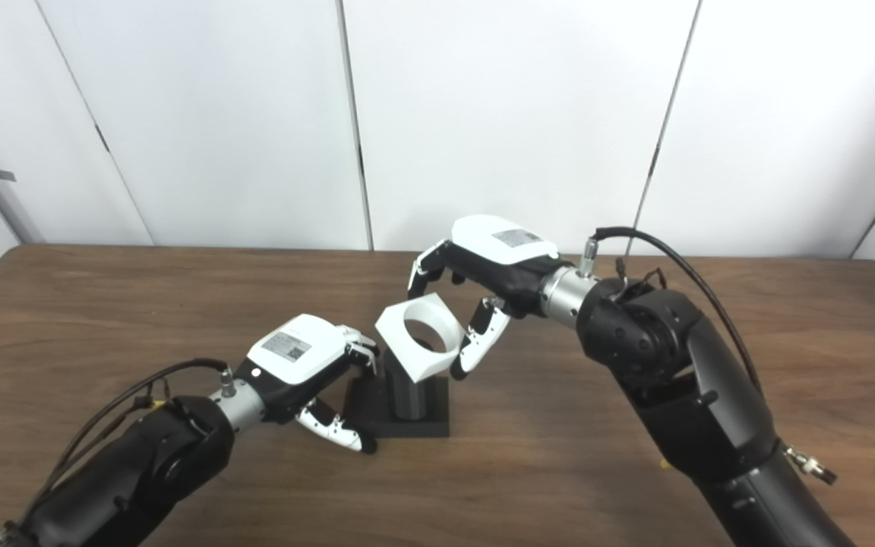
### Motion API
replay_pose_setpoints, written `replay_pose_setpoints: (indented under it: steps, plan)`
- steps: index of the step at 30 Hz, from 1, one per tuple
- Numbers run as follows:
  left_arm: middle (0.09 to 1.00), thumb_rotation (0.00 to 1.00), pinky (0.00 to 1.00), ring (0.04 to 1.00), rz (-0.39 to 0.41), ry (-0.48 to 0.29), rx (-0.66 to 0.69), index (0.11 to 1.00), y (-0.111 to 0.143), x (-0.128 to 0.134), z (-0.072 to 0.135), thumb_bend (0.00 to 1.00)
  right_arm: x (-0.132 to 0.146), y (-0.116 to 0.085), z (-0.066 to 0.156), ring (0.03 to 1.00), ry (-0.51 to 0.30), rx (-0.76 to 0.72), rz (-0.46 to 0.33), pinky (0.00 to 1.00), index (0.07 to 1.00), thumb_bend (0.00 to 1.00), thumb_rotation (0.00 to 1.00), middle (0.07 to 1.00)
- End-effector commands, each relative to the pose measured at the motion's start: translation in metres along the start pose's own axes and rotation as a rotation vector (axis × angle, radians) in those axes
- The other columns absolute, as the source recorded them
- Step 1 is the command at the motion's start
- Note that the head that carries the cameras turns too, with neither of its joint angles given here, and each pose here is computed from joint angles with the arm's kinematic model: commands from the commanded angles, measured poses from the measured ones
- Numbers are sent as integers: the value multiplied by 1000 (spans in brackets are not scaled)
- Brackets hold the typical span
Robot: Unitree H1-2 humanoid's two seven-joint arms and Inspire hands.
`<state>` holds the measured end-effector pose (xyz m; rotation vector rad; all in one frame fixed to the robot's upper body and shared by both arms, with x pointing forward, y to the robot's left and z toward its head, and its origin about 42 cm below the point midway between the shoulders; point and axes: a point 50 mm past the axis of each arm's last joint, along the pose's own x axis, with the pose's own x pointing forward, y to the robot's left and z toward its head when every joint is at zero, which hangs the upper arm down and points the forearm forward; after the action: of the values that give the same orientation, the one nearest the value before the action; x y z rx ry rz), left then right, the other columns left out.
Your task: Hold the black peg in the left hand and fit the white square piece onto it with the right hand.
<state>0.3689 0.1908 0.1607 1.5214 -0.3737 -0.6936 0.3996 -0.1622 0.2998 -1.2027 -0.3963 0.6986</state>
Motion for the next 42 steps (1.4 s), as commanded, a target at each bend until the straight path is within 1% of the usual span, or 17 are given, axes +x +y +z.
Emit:
replay_pose_setpoints:
  steps: [1,6,15,20,26,29,34,37,41,42]
  plan:
    - [815,87,748,842,-252,-42,-1,495,-52,-8,24,517,4,-20,8,747,-46,-36,-68,646,476,520,132,706]
    - [825,88,777,852,-258,-41,3,496,-49,-9,25,516,7,-15,8,743,-46,-29,-57,641,476,521,131,705]
    - [823,88,756,839,-261,-41,0,495,-50,-9,26,516,10,-8,7,744,-45,-21,-37,654,476,521,131,704]
    - [818,88,768,843,-253,-42,3,495,-49,-9,28,517,12,-4,6,746,-39,-8,-21,667,477,521,131,704]
    - [816,87,749,836,-251,-45,5,495,-49,-8,30,517,14,0,4,748,-31,-1,-7,667,477,521,131,708]
    - [822,88,756,835,-257,-46,3,495,-50,-8,31,517,16,2,3,749,-26,6,-4,668,477,521,131,709]
    - [829,88,744,827,-263,-46,8,495,-51,-7,31,517,25,6,4,749,-27,5,0,672,477,521,130,706]
    - [834,88,753,829,-271,-45,5,495,-51,-7,32,516,31,8,7,751,-28,1,4,678,477,521,130,703]
    - [832,88,728,819,-267,-45,0,495,-51,-6,33,517,39,10,10,756,-34,11,10,682,477,521,130,698]
    - [833,87,735,820,-266,-46,2,495,-50,-6,33,517,40,11,11,756,-36,11,13,682,477,521,130,698]
